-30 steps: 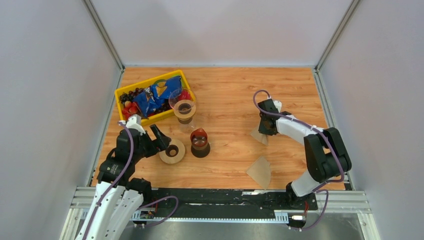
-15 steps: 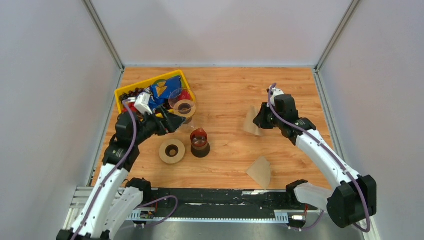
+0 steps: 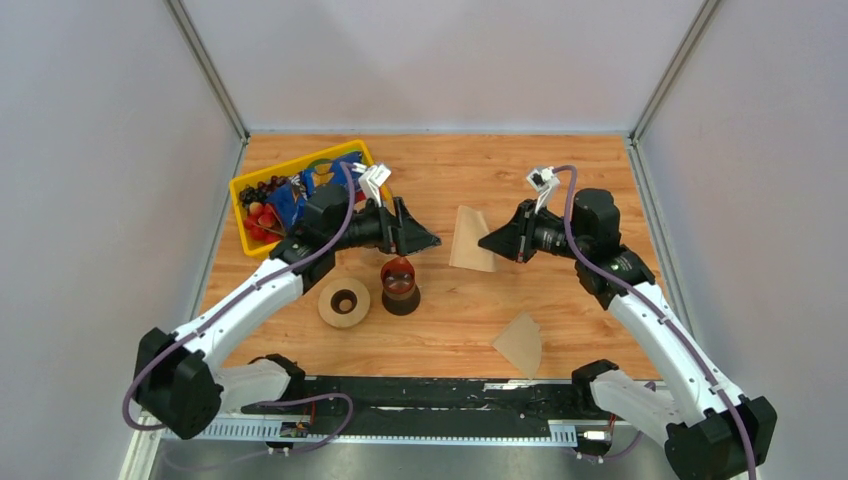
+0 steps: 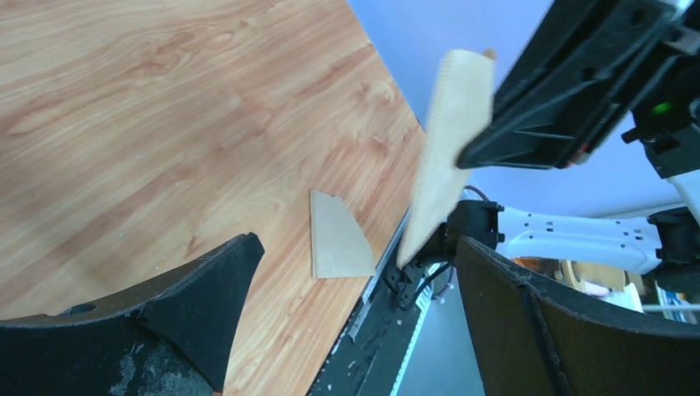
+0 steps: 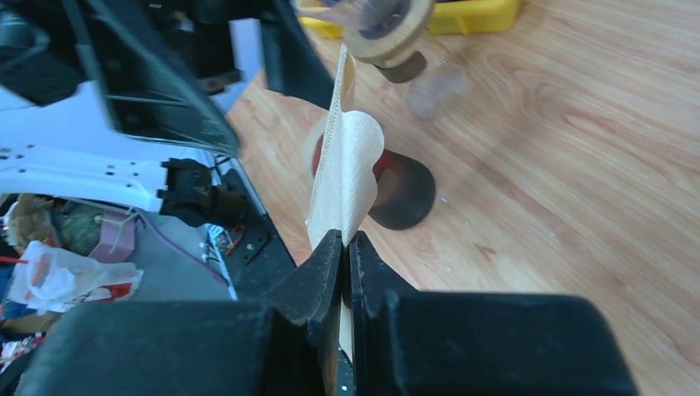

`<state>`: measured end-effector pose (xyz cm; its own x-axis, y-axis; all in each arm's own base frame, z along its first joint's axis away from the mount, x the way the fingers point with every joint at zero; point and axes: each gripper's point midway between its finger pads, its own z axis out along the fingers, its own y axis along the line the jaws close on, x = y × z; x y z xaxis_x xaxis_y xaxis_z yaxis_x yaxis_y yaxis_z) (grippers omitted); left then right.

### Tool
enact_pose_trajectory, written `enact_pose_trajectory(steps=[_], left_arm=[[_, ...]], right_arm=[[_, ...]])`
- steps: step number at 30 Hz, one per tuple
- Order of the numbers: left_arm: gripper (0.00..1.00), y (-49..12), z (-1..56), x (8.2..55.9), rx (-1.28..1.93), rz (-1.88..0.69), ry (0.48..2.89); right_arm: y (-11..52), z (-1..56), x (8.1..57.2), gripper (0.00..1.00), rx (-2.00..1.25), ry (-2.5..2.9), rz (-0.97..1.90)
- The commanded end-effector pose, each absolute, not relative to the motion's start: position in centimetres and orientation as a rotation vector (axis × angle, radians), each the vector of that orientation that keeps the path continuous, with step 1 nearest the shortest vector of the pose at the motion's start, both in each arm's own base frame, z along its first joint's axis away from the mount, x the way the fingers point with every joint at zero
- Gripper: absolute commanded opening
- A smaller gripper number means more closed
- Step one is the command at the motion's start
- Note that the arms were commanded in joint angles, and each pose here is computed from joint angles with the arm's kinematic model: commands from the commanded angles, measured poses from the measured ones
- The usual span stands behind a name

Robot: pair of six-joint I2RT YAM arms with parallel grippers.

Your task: Place the coffee filter in the dripper

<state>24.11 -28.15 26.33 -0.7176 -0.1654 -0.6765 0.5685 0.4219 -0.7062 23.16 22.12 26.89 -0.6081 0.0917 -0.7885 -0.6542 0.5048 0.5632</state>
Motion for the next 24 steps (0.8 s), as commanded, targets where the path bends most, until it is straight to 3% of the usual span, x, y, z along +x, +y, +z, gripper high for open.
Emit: enact_pose_trajectory(steps=[1,5,9,11,13,20,24], left_arm=[[0.98,-31.1,28.7,24.2,0.483,-1.487,1.851],[0.92,-33.0,29.1,24.2,0.535,-1.539,1.838],[0.79,-34.8,29.8,23.6,0.615,-1.597,1.824],[0.61,-35.4,29.9,23.3,0.642,-1.618,1.822],[0.53,-35.7,29.8,23.0,0.658,-1.631,1.826],[0.47,-36.2,30.0,22.6,0.664,-1.657,1.813],[0.36,-36.5,30.2,22.6,0.659,-1.659,1.812]], right_arm=[[23.4,30.1,22.0,0.09,-0.533,1.807,1.294],[23.5,30.1,22.3,0.09,-0.505,1.804,1.301],[23.5,29.9,22.9,0.1,-0.476,1.814,1.284],[23.4,29.8,23.2,0.1,-0.462,1.817,1.274],[23.4,29.8,23.4,0.1,-0.448,1.821,1.265],[23.5,29.6,24.1,0.1,-0.413,1.836,1.263],[23.4,29.7,24.2,0.11,-0.399,1.833,1.257]])
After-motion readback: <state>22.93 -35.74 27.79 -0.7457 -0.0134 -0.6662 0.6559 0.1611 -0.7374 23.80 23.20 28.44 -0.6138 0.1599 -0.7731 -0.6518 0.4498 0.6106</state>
